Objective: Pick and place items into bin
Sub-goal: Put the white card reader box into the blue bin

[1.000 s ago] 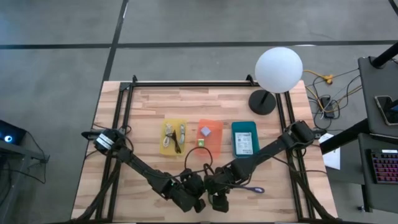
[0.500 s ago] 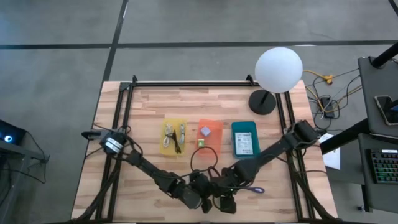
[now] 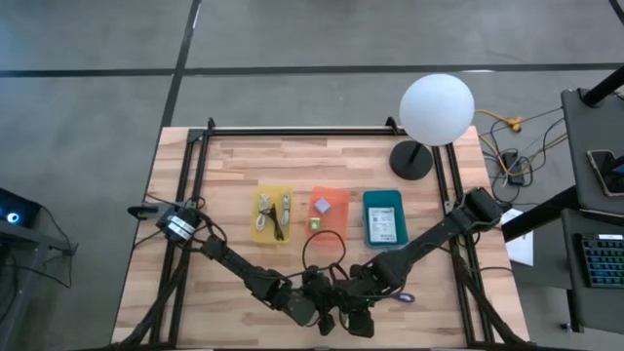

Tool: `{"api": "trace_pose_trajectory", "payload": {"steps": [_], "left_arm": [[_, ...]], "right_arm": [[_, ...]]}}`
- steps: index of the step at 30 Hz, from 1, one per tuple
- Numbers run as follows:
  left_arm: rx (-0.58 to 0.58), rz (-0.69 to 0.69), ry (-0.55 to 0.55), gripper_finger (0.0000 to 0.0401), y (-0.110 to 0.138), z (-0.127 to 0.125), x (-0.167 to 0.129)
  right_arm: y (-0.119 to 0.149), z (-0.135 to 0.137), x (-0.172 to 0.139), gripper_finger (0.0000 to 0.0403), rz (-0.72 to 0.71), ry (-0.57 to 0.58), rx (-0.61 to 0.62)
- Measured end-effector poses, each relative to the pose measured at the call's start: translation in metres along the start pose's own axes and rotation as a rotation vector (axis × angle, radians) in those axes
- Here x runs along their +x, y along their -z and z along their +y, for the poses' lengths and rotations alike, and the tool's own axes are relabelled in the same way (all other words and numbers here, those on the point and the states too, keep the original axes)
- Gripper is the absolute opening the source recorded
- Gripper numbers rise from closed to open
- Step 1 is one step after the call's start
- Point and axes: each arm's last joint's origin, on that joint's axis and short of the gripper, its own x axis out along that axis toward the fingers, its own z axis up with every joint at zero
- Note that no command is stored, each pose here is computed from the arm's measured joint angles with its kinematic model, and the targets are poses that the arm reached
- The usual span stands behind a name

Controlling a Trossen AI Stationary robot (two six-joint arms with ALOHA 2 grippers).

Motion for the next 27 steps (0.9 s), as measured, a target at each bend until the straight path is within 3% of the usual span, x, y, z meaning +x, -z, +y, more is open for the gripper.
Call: {"api": "trace_pose_trajectory", "payload": {"steps": [12,19,22,27], "left_arm": [[0.032,-0.047,0.016,0.0011,-0.017,0.001,0.001],[0.059,-0.106,0.031,0.0011,-0.052,0.009,0.008],[0.123,-0.112,0.055,0.0011,-0.073,0.011,0.011],[0.191,-0.133,0.001,0.0011,-0.110,0.027,0.016]], "right_arm": [[0.004,0.005,-0.018,0.0203,-0.069,0.024,0.010],[0.007,0.004,-0.050,0.0203,-0.173,0.100,-0.023],[0.012,0.002,-0.066,0.0203,-0.199,0.145,-0.026],[0.027,-0.012,-0.092,0.0203,-0.205,0.315,-0.019]]}}
